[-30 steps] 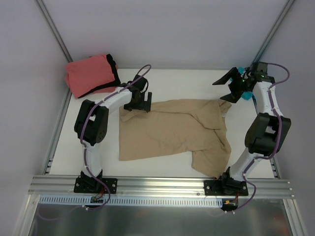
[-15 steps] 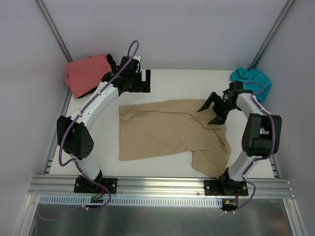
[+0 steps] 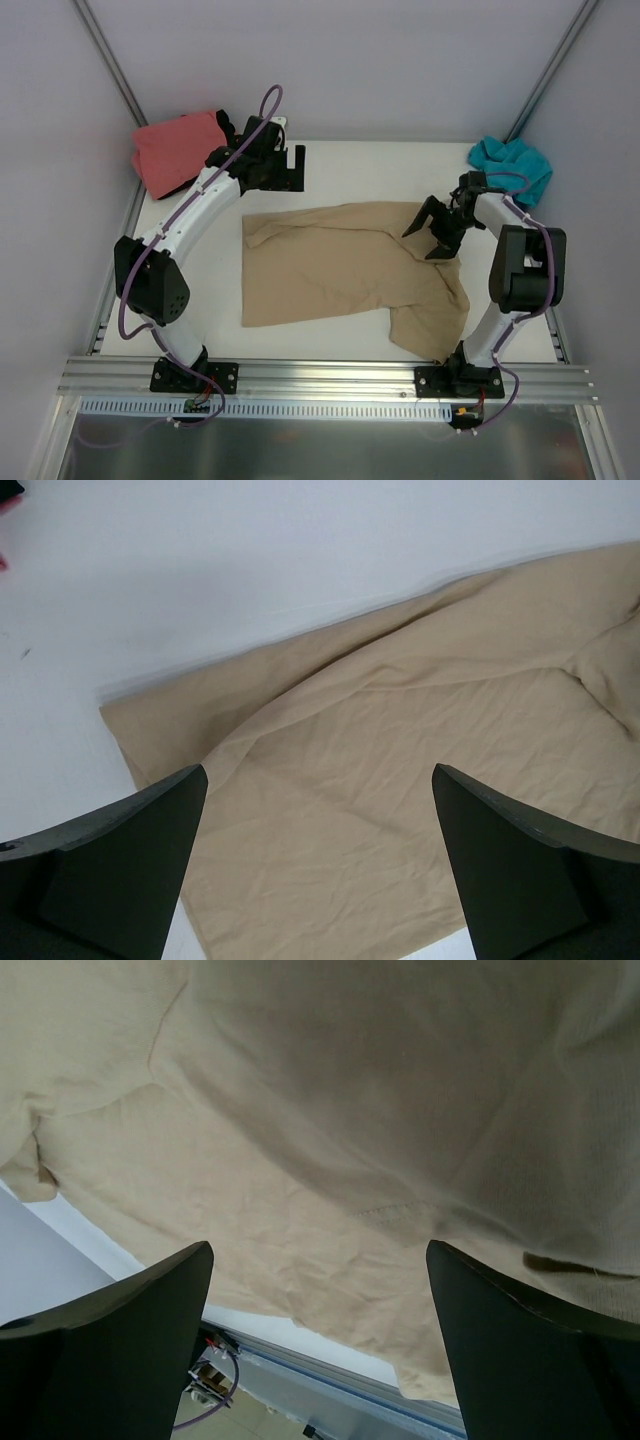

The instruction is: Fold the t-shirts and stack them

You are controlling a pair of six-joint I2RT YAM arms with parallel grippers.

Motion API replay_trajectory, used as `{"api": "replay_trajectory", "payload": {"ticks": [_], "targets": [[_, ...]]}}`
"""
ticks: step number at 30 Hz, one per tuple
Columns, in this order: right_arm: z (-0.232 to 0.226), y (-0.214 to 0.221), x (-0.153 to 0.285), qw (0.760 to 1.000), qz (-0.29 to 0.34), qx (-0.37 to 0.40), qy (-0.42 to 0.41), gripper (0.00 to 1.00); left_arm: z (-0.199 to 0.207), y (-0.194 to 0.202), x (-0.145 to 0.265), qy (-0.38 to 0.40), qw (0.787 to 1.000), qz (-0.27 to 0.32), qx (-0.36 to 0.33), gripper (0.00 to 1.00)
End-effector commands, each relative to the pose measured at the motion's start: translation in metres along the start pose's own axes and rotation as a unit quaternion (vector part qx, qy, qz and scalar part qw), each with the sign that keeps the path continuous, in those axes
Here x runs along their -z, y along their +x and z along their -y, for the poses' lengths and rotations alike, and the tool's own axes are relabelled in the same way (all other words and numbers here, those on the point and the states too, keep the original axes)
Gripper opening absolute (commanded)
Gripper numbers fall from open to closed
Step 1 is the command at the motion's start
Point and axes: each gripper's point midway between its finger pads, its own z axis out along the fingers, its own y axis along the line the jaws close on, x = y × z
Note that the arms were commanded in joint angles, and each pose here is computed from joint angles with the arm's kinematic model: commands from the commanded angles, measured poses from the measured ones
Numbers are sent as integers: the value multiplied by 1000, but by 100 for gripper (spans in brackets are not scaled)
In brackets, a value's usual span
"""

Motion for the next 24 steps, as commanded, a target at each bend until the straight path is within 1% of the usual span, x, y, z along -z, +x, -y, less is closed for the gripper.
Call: {"api": "replay_trajectory", "payload": {"ticks": [1,6,8,9,10,12,13,14,15,17,18,19,24], "targets": [[-2,-7,-7,1000,9,20,14,93,4,-7,23,14,1000,17,-12,99],[3,-4,-24,999,-3,20,28,90,2,-9,26,10,1000,23,-13,99],[5,-5,-30,999,-8,15,29,82,1,-8,26,7,1000,22,-13,99],[6,-5,-31,999,-8,15,31,78,1,-8,27,7,1000,22,-13,99],[7,-6,-32,999,-7,15,32,67,0,-8,27,6,1000,21,-13,99],[9,-8,-34,999,-3,14,37,56,-2,-7,27,3,1000,21,-12,99],[10,-9,-35,999,-3,15,40,46,-2,-7,28,2,1000,22,-12,99],[10,-11,-35,999,1,16,43,40,-3,-8,28,1,1000,22,-12,99],[11,-12,-34,999,2,16,45,27,-4,-8,28,-1,1000,23,-11,99],[11,-14,-33,999,8,17,48,18,-5,-7,29,-2,1000,21,-11,99],[9,-16,-30,999,13,20,48,10,-4,-8,29,-1,1000,23,-12,99],[8,-18,-29,998,16,22,49,6,-5,-8,29,-2,1000,23,-11,99],[-3,-29,-8,997,37,44,54,2,-7,-6,28,-5,1000,20,-11,99]]}}
